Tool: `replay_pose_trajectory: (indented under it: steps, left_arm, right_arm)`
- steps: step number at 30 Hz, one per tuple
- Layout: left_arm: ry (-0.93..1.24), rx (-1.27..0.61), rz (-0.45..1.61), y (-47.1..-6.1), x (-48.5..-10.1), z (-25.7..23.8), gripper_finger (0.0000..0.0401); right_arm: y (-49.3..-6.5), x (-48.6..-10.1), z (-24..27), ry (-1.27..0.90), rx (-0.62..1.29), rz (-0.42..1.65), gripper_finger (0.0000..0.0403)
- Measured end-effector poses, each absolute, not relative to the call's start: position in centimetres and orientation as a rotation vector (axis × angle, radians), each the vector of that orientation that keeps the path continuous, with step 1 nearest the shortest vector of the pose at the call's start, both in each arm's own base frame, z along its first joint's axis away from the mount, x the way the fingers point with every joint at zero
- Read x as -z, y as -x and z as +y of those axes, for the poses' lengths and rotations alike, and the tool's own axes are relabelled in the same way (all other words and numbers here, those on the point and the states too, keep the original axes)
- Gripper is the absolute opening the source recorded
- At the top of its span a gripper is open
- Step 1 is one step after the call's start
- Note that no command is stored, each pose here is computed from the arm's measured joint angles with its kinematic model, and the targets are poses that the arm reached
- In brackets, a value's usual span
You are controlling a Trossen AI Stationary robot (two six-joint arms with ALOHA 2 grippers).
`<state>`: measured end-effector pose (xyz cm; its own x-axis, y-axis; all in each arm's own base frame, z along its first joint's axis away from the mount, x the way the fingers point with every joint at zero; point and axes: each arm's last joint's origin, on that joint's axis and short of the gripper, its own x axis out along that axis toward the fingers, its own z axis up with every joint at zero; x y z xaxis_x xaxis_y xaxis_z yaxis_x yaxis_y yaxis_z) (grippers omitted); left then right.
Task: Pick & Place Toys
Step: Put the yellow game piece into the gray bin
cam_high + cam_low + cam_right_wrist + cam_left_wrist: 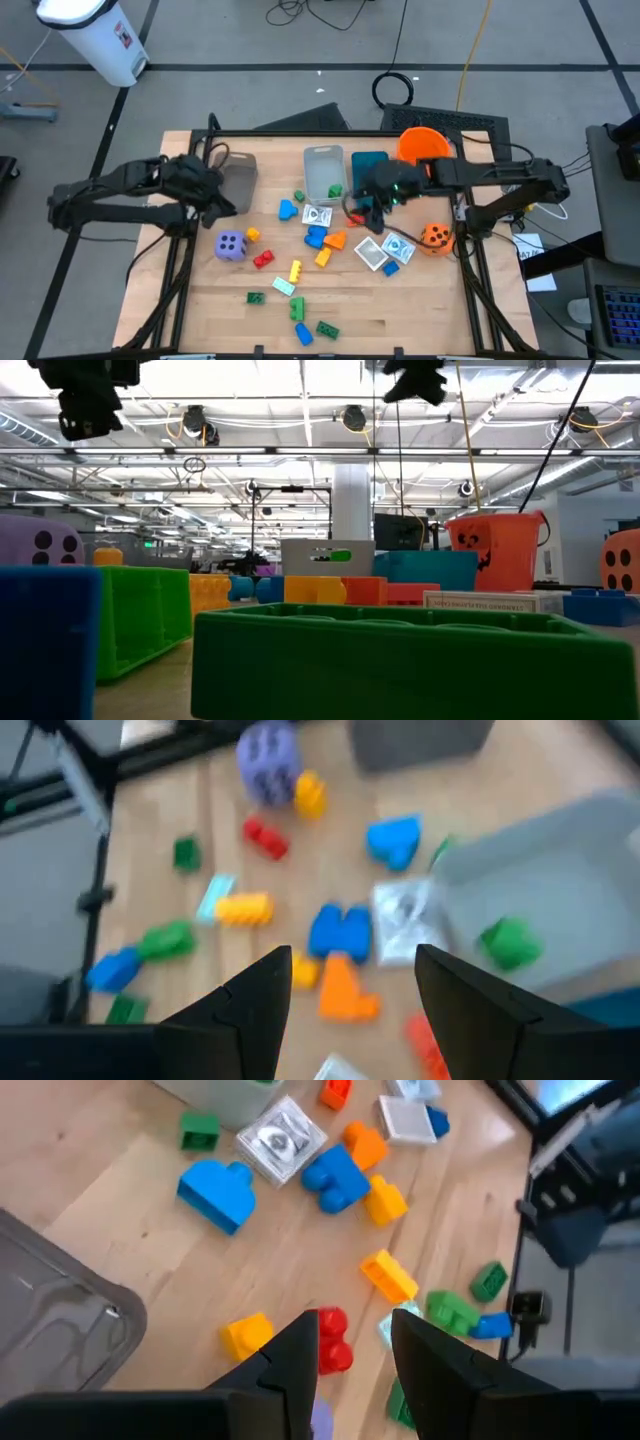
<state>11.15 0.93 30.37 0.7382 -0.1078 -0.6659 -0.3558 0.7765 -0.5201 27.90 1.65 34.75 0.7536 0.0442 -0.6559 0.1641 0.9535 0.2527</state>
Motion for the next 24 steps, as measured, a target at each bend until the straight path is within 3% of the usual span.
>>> replay_pose_trajectory:
  steps: [10, 17, 24]
  left_arm:
    - [0.802, -0.167, 0.652, -14.3, -30.7, -2.6, 0.0133]
    - [0.798, -0.244, 0.814, -17.7, -28.0, -5.3, 0.0133]
    - [0.727, -0.438, 0.991, -20.5, -24.3, -5.0, 0.0133]
  right_arm:
    - [-24.2, -30.4, 6.8, -0.288, 0.021, 0.622, 0.0205]
    - [-23.5, -28.2, 7.3, -0.323, 0.005, 0.502, 0.0205]
    - [-23.5, -26.6, 7.3, -0.359, 0.005, 0.473, 0.0205]
